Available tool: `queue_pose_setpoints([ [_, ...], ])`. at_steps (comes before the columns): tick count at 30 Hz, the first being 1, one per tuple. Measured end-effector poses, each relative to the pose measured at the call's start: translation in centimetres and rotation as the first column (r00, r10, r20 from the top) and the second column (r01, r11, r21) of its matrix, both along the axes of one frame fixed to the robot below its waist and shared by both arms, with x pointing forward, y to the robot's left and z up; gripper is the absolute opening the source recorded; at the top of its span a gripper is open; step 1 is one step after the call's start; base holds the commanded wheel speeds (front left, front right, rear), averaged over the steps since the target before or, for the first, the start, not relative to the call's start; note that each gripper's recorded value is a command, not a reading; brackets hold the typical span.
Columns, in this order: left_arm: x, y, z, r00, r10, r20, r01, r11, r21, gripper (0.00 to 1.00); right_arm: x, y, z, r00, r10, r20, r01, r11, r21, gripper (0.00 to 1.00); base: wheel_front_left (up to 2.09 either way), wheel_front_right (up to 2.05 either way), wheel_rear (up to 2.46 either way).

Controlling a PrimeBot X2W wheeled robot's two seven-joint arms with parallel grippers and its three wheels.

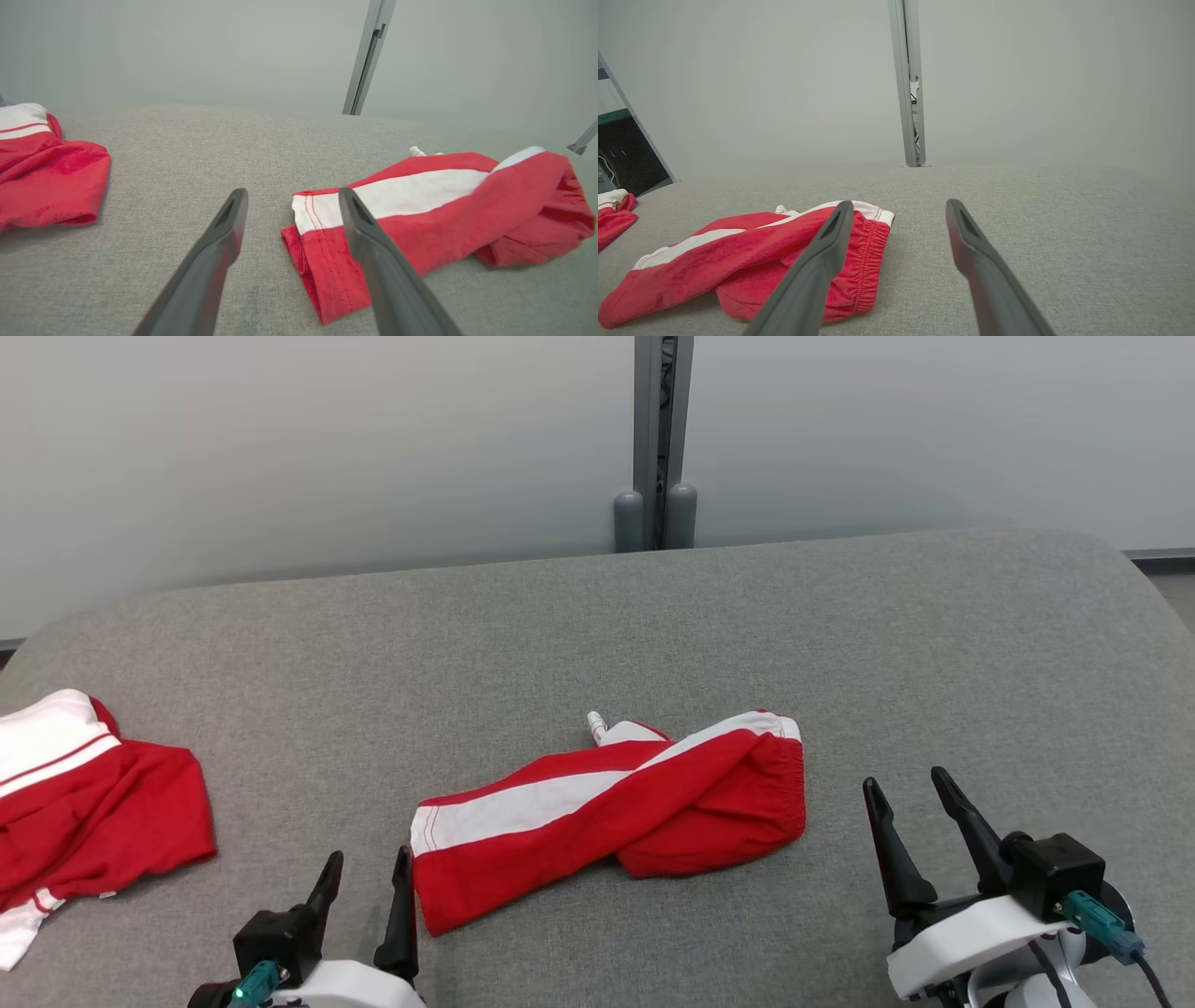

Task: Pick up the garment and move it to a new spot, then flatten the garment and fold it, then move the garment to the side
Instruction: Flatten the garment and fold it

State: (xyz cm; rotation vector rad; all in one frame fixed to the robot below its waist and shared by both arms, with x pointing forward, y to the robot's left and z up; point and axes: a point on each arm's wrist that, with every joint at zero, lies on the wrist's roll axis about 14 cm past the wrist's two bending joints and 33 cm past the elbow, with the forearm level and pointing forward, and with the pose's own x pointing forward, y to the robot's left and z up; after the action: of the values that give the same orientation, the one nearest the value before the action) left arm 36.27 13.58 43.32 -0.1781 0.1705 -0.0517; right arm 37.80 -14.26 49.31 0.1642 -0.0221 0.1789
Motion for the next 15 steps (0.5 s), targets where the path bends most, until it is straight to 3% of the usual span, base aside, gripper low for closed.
queue_pose_setpoints([
  [15, 3.7, -2.7, -3.6, 0.988, -0.079, -0.134, 0.057, 0.985, -0.161, 1.0, 2.0, 0.1, -2.4, 0.998, 0.016, -0.067, -0.016, 1.0, -0.013, 1.0, 0.0, 0.0, 0.0],
])
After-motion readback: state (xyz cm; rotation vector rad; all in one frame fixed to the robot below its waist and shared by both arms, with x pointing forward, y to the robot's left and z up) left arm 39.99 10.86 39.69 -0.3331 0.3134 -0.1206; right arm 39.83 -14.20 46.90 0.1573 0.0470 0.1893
